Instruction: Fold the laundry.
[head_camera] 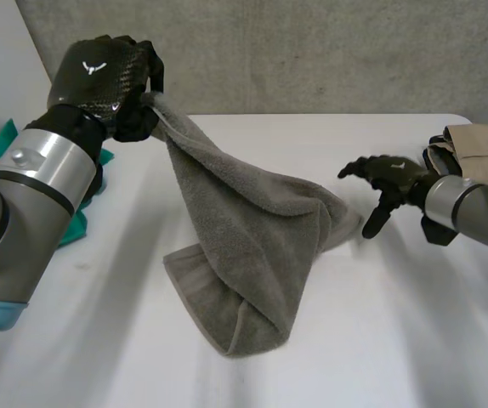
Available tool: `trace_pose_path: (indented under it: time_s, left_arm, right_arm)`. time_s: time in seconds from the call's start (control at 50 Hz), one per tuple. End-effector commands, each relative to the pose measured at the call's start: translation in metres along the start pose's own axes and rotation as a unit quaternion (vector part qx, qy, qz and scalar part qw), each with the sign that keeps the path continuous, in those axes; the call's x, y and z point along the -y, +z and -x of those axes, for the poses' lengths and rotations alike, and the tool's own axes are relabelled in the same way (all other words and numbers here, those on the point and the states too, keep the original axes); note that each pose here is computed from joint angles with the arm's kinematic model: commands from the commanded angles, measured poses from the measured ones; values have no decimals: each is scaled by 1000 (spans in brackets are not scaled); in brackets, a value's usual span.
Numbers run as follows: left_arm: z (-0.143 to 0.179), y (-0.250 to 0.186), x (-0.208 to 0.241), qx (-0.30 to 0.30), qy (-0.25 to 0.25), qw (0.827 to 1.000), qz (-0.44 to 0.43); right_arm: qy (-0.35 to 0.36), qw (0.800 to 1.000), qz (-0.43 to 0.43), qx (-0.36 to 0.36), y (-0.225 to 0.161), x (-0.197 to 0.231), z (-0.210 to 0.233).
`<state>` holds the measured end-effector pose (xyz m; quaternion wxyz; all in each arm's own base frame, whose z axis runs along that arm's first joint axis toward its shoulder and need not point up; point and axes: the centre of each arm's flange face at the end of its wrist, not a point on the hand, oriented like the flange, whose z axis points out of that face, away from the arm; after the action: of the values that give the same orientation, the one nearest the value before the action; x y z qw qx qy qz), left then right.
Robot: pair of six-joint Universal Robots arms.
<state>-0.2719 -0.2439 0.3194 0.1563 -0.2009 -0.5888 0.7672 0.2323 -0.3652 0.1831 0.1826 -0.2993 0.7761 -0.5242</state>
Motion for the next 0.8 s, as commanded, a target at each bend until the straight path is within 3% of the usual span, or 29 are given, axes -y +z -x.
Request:
trace_pose_path:
  time_s: [0.02, 0.16, 0.3, 0.38, 0.4, 0.48, 0.5, 0.56, 0.62, 0.7, 0.8]
  left_arm:
    - [1, -5, 11, 0, 1, 1000, -14]
    - [3, 2, 6, 3, 8, 1000, -10]
    - [11, 46, 3, 13, 78, 996, -44]
    - [32, 93, 26, 52, 135, 981, -130]
    - [38, 102, 34, 64, 145, 976, -151]
    - [75, 132, 68, 124, 185, 944, -245]
    - [85, 139, 79, 141, 190, 932, -275]
    - [91, 144, 87, 153, 193, 921, -301]
    - [95, 146, 85, 157, 194, 918, -308]
    - [89, 145, 50, 140, 190, 936, -262]
    - [79, 129, -29, 108, 181, 965, -155]
  right_arm:
    - [57, 997, 21, 40, 40, -35, 0]
    - [66, 997, -21, 32, 59, -23, -3]
    - [23, 984, -173, -41, 62, 47, -22]
    - [-38, 939, -322, -116, 42, 118, -33]
    - [-64, 912, -380, -140, 30, 144, -34]
    - [-119, 853, -475, -179, -1, 189, -30]
    - [-129, 845, -485, -183, -6, 195, -28]
    - [-153, 833, -494, -196, -19, 206, -25]
    - [-162, 836, -484, -202, -20, 202, -24]
    - [-159, 854, -452, -203, -15, 183, -25]
    - [-159, 886, -396, -184, -4, 146, -18]
